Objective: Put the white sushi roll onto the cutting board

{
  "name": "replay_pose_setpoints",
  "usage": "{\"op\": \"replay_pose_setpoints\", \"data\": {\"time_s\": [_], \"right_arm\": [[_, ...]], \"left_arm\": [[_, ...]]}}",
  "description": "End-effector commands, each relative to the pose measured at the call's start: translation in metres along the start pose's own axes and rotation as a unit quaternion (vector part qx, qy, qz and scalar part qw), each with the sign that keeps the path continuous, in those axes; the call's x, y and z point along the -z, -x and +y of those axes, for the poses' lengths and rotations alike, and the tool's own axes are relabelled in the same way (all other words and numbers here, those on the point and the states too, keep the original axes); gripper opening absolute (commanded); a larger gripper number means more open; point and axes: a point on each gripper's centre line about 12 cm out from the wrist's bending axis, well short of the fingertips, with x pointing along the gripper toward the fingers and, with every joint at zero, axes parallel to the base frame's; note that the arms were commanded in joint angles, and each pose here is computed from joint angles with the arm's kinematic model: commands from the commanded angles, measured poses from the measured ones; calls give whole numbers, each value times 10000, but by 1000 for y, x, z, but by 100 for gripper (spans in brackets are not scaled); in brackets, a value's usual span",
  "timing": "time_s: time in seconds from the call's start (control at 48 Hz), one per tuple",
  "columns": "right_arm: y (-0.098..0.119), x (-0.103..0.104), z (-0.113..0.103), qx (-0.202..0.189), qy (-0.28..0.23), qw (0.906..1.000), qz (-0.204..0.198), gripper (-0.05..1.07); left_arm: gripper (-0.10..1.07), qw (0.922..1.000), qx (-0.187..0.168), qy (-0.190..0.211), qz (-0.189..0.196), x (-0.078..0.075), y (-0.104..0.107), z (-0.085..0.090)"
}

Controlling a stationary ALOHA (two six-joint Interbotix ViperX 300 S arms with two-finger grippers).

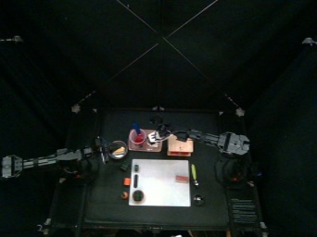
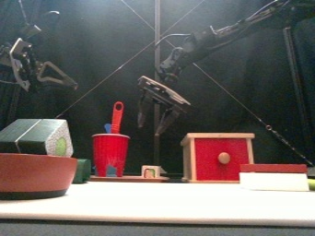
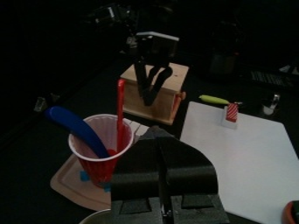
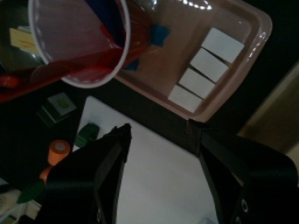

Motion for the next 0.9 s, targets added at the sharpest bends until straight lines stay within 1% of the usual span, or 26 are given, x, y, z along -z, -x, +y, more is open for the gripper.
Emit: {"op": "replay_pose_setpoints", "data": {"time_s": [0.0,0.062,0.188,0.292,0.417,0.542,0.625,0.875], "right_arm": [[10,-14,10,-79,-175,9997,-119,87],[2,-17,6,156,-291,9994,-129,87],[-2,-19,-3,596,-343,9976,-120,87],[-3,-18,-8,786,-421,9959,-135,87],[-6,-21,-8,768,-562,9952,-236,87],[-21,-26,-12,787,-818,9931,-312,87],[-28,-28,-13,855,-852,9921,-329,87],[-34,-34,-15,925,-1062,9891,-428,87]], "left_arm": [[0,9999,9,-8,-107,-8,-2,-1],[0,9999,9,-8,-115,-9,-2,-1],[0,9999,9,-8,-153,-10,-2,-1],[0,9998,9,-8,-176,-10,-2,-1],[0,9997,34,-2,-244,-14,-3,-2],[0,9996,97,-7,-279,-17,-3,-4],[0,9995,128,-33,-278,-16,-3,-5],[0,9996,156,-66,-247,-14,-3,-6]]}}
